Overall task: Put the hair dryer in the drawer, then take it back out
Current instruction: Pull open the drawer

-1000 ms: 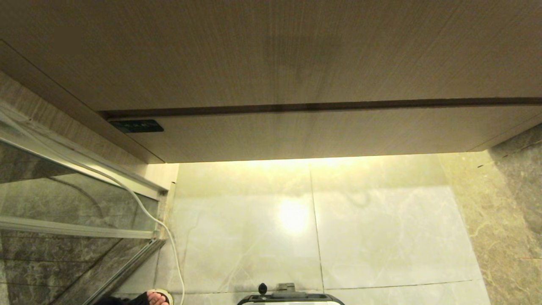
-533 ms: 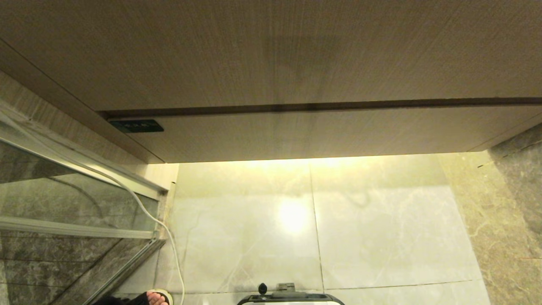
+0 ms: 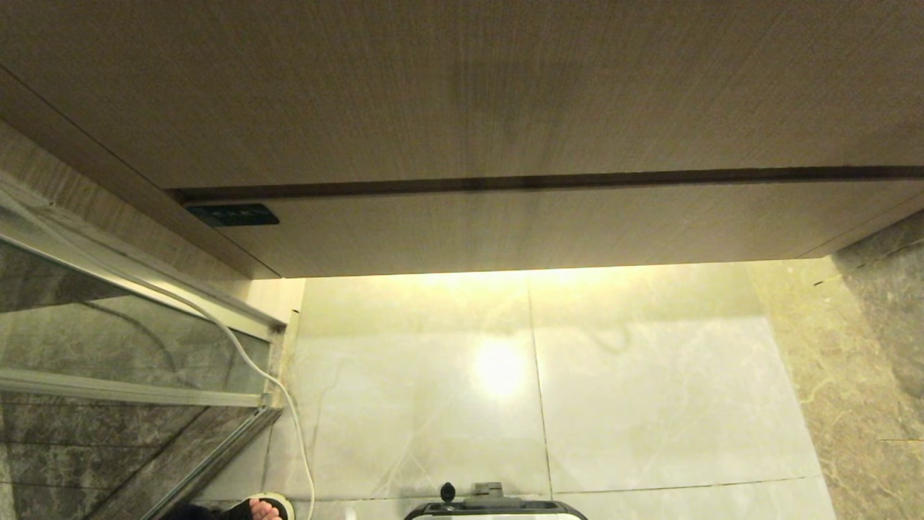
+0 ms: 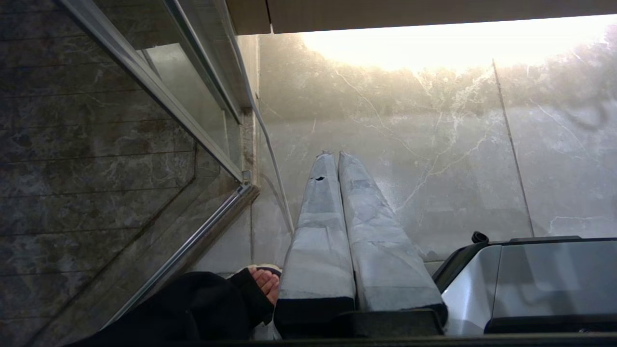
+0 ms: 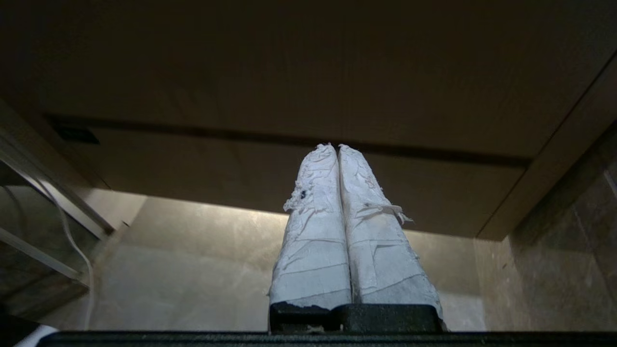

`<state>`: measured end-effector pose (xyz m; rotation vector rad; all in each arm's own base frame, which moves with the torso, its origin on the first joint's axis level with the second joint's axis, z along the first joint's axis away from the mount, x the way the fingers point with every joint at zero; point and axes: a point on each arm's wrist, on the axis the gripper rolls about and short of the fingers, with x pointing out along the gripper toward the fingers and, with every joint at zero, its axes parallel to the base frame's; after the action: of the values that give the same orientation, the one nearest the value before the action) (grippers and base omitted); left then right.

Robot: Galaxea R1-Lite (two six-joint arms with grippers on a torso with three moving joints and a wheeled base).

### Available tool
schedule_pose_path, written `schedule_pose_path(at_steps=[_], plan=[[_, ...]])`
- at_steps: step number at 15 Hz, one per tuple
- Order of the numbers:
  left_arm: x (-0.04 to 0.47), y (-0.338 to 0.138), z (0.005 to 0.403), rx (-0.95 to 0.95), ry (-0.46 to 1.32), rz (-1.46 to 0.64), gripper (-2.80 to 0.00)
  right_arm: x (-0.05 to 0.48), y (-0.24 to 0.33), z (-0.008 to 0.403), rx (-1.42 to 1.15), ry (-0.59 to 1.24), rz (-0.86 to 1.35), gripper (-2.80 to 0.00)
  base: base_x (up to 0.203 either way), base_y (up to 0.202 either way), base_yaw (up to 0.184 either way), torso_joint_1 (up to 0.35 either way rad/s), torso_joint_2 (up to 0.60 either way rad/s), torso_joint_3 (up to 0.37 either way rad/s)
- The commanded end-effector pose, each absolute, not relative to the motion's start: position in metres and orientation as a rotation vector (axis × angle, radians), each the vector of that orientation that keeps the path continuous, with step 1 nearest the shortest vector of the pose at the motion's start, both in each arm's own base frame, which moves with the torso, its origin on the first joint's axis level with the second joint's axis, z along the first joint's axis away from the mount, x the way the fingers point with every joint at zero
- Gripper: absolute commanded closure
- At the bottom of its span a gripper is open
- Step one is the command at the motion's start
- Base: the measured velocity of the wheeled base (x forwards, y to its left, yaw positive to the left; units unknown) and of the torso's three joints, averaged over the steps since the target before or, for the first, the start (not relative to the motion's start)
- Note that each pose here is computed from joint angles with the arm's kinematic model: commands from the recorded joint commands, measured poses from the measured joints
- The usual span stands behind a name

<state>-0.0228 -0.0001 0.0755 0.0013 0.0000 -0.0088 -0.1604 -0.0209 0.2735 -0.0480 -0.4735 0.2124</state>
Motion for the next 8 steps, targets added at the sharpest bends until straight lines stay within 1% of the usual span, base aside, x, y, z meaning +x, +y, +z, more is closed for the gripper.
schedule_pose_path(at_steps=[1,2,4,6,8], plan=[[-0.023,0.0,0.075,0.002,0.001,-0.009,0.0,-0.156,-0.02,0.343,-0.043,-0.258,0.266,0.0,0.0,0.0,0.0,0.0,0.0,0.0],[-0.023,0.0,0.075,0.002,0.001,-0.008,0.0,-0.14,-0.017,0.363,-0.039,-0.13,0.302,0.0,0.0,0.0,0.0,0.0,0.0,0.0],[-0.023,0.0,0.075,0.002,0.001,-0.009,0.0,-0.102,-0.013,0.38,-0.054,0.133,0.396,0.0,0.0,0.0,0.0,0.0,0.0,0.0],[-0.023,0.0,0.075,0.002,0.0,-0.009,0.0,-0.074,-0.016,0.373,-0.123,0.373,0.578,0.0,0.0,0.0,0.0,0.0,0.0,0.0],[-0.023,0.0,0.075,0.002,0.002,-0.008,0.0,-0.057,-0.016,0.355,-0.173,0.507,0.735,0.0,0.0,0.0,0.0,0.0,0.0,0.0]])
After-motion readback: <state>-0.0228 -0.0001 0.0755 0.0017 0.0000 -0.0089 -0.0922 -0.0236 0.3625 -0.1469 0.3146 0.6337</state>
